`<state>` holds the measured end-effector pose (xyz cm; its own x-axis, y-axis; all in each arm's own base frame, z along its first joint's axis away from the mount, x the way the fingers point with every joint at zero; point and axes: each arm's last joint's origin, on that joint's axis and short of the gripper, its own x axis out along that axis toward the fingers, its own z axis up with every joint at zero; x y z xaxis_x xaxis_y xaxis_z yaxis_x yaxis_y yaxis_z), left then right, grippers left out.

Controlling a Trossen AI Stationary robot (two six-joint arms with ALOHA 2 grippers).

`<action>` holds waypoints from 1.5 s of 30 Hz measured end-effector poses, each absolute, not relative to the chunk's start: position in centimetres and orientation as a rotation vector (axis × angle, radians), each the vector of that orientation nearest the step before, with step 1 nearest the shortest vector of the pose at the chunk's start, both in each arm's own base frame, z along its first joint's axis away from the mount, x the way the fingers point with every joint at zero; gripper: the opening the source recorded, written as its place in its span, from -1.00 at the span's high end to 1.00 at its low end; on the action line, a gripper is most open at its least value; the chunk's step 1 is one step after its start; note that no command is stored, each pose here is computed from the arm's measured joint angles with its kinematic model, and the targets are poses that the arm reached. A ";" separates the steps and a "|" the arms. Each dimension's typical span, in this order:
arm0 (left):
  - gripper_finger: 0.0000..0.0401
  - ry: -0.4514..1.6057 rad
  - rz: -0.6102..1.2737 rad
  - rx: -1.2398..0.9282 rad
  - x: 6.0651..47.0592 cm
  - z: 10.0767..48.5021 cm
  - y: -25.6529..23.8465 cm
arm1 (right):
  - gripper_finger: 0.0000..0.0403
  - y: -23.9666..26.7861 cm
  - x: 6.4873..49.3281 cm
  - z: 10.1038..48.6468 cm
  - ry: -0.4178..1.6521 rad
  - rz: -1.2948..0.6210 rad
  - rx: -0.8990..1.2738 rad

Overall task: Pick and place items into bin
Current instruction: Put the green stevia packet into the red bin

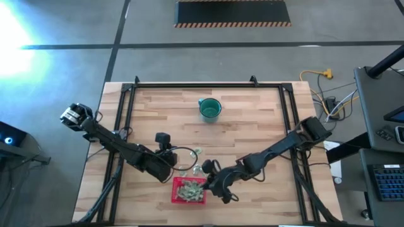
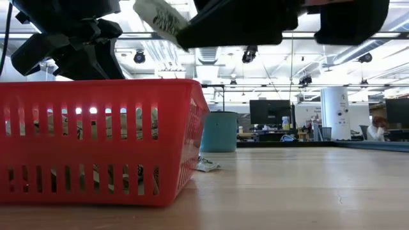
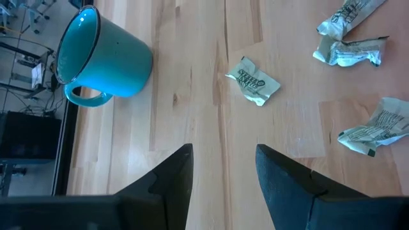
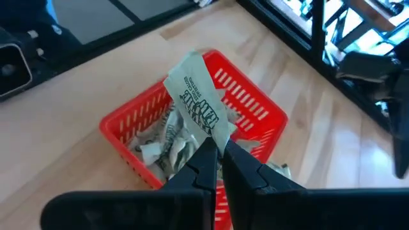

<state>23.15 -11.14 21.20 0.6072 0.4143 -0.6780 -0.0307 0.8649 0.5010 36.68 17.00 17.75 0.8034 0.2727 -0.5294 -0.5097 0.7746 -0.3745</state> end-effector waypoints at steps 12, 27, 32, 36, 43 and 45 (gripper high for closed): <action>0.23 0.889 0.268 0.474 23.1 21.2 -11.1 | 0.90 16.5 37.1 17.9 0.480 0.415 -0.474; 0.23 0.871 0.266 0.460 23.3 21.2 -11.2 | 0.28 15.9 36.7 17.9 0.555 0.373 -0.477; 0.27 0.813 0.164 0.466 24.0 21.0 -11.6 | 0.30 14.9 35.0 17.8 0.772 0.274 -0.430; 0.35 0.746 0.021 0.452 25.0 20.8 -11.5 | 0.34 14.7 33.2 18.0 0.926 0.232 -0.343; 0.47 0.726 -0.050 0.434 26.5 20.6 -8.7 | 0.37 15.1 31.0 17.0 1.039 0.273 -0.316; 0.48 0.733 -0.069 0.397 26.9 20.6 -7.7 | 0.37 14.8 30.5 16.6 1.061 0.266 -0.309</action>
